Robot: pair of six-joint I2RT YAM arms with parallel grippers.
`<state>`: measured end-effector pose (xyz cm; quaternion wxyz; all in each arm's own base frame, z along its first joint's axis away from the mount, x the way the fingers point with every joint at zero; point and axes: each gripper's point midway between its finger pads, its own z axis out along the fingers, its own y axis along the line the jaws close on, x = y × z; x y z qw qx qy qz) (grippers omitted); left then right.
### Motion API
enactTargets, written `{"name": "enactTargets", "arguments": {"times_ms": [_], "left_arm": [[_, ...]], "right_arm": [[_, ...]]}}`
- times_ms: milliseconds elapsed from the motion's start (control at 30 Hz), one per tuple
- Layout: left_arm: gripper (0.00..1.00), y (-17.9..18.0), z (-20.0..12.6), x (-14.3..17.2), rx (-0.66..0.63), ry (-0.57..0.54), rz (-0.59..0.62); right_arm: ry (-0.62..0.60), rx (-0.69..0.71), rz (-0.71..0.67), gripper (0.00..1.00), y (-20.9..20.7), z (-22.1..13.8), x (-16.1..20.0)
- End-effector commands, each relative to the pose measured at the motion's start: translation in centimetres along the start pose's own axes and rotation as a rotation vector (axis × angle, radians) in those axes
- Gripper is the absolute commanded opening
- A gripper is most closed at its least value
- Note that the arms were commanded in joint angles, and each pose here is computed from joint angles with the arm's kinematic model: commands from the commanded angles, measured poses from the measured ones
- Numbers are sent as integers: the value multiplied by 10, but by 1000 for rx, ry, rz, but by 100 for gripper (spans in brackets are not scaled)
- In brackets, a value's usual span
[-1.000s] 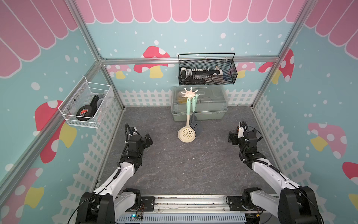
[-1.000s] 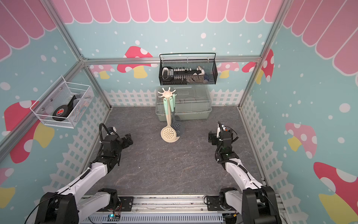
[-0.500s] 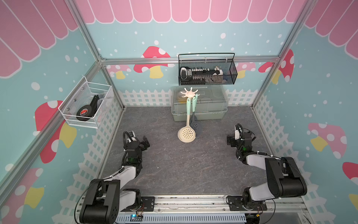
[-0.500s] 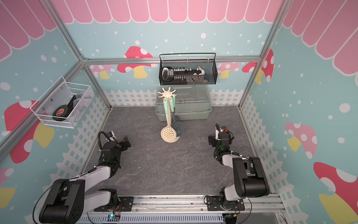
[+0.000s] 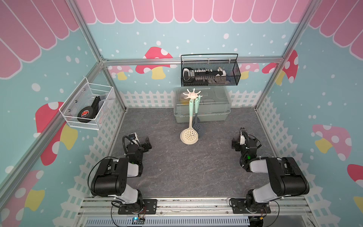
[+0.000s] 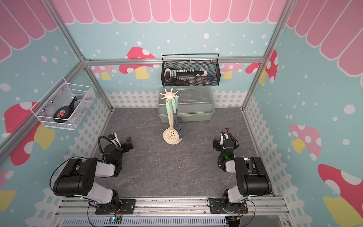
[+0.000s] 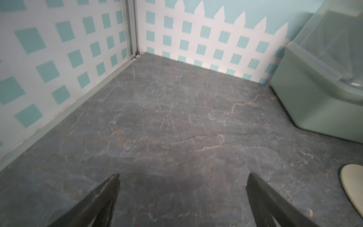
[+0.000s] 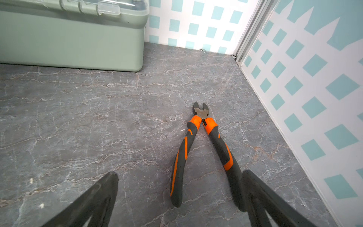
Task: Hang the skimmer on the kitchen utensil rack
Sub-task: Reset both arms
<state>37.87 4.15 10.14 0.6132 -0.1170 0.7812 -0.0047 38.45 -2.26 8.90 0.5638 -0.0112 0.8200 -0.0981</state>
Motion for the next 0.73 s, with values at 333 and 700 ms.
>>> {"name": "enactTargets", "arguments": {"times_ms": [333,700], "left_arm": [[99,-35,17,-12,28,34,162],[99,-35,18,-14,28,28,159]], "right_arm": [[-46,16,16,99,-4,0,-11],[-46,15,16,99,-4,0,-11]]}}
